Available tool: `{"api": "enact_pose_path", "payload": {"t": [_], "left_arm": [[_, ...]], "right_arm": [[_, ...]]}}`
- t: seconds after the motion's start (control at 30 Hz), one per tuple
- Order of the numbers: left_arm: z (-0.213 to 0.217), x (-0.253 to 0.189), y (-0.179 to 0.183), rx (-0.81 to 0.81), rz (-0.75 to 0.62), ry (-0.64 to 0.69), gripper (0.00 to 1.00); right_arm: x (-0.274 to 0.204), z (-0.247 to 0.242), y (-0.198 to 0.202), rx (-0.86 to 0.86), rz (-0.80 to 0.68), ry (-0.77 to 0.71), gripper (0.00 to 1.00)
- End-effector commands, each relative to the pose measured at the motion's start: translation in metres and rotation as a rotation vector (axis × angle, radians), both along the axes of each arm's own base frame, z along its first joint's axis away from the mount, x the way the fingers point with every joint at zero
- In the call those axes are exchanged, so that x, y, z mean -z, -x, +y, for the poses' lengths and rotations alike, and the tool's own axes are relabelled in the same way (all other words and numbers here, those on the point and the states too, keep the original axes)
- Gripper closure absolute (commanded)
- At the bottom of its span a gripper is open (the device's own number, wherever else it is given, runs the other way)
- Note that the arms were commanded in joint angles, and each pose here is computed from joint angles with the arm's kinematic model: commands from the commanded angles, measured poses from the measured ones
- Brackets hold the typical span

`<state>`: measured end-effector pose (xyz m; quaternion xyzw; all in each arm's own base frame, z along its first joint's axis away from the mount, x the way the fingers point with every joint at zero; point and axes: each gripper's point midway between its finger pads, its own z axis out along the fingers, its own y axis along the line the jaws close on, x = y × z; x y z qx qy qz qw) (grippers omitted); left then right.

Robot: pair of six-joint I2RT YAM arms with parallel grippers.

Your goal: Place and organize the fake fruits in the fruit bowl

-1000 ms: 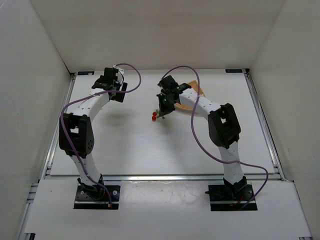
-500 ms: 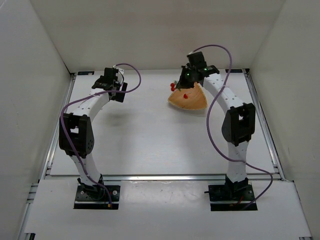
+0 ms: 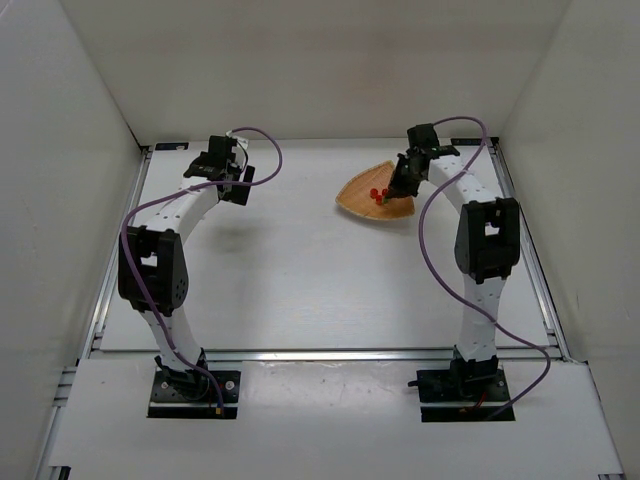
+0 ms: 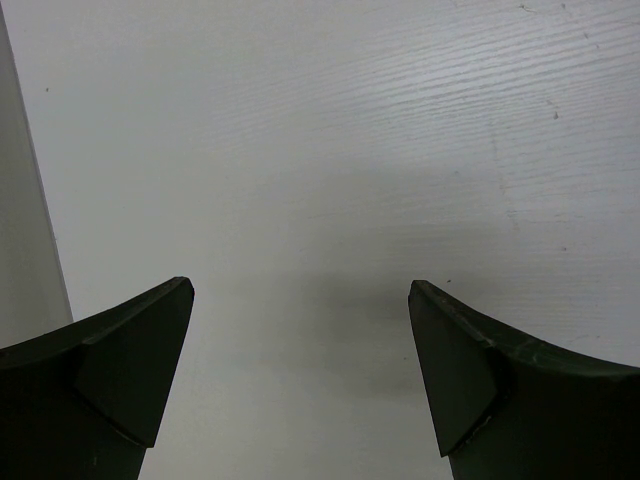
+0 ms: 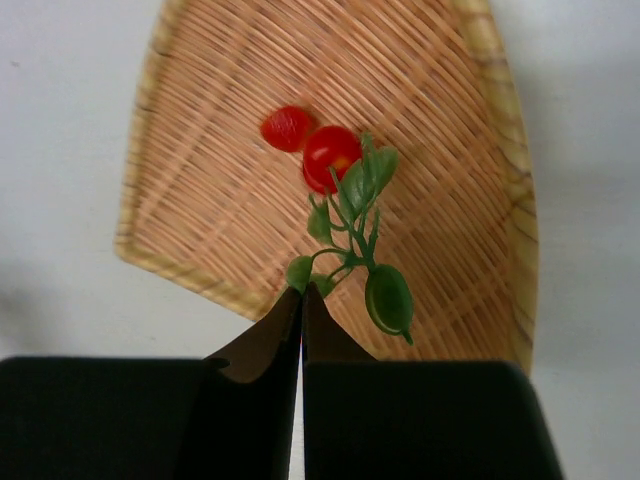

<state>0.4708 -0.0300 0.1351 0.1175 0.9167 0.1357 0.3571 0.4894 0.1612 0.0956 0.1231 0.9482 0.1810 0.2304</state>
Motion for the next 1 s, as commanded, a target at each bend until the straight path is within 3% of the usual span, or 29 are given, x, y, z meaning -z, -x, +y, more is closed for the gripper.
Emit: {"api": "enact_pose_path", "payload": {"t": [0.0,0.07,0.13,0.17,0.2,0.23,0.3,0.53,0.67,0.83,0.97], "left_arm": [[-0.001,-0.003,0.0,-0.001,-0.006,0.02,0.0],[-0.001,-0.003,0.0,-0.001,-0.006,0.02,0.0],[-0.001,-0.003,0.0,-0.001,-0.006,0.02,0.0],[-0.001,-0.003,0.0,-0.001,-0.006,0.02,0.0],[-0.001,-0.003,0.0,-0.001,-0.006,0.02,0.0],[-0.001,-0.003,0.0,-0.001,-0.006,0.02,0.0],[-0.001,-0.003,0.0,-0.001,-0.006,0.02,0.0],[0.008,-0.004,0.002,-0.026,-0.009,0.005,0.0],[0.035,-0.007,0.005,-0.083,-0.015,0.005,0.0],[0.082,-0.002,0.025,-0.203,-0.001,0.029,0.0],[0.116,0.001,0.041,-0.287,0.015,0.016,0.0]], "right_arm": [[0.002,-0.011,-0.002,0.031,-0.005,-0.011,1.0],[-0.002,-0.01,-0.003,0.039,-0.012,-0.017,1.0],[0.001,-0.014,-0.001,0.043,0.0,-0.022,0.91],[0.0,-0.012,0.0,0.035,0.003,-0.033,0.81],[-0.004,-0.012,0.0,0.035,-0.006,-0.035,0.56],[-0.005,-0.01,0.001,0.029,-0.004,-0.044,0.42],[-0.019,-0.01,0.0,0.021,-0.037,-0.046,0.23],[-0.092,-0.033,0.002,0.031,-0.199,-0.027,0.05],[-0.12,-0.087,0.015,0.111,-0.25,-0.029,0.0],[-0.095,-0.169,0.049,0.256,-0.168,-0.056,0.0],[-0.064,-0.19,0.073,0.299,-0.088,-0.062,0.0]]}}
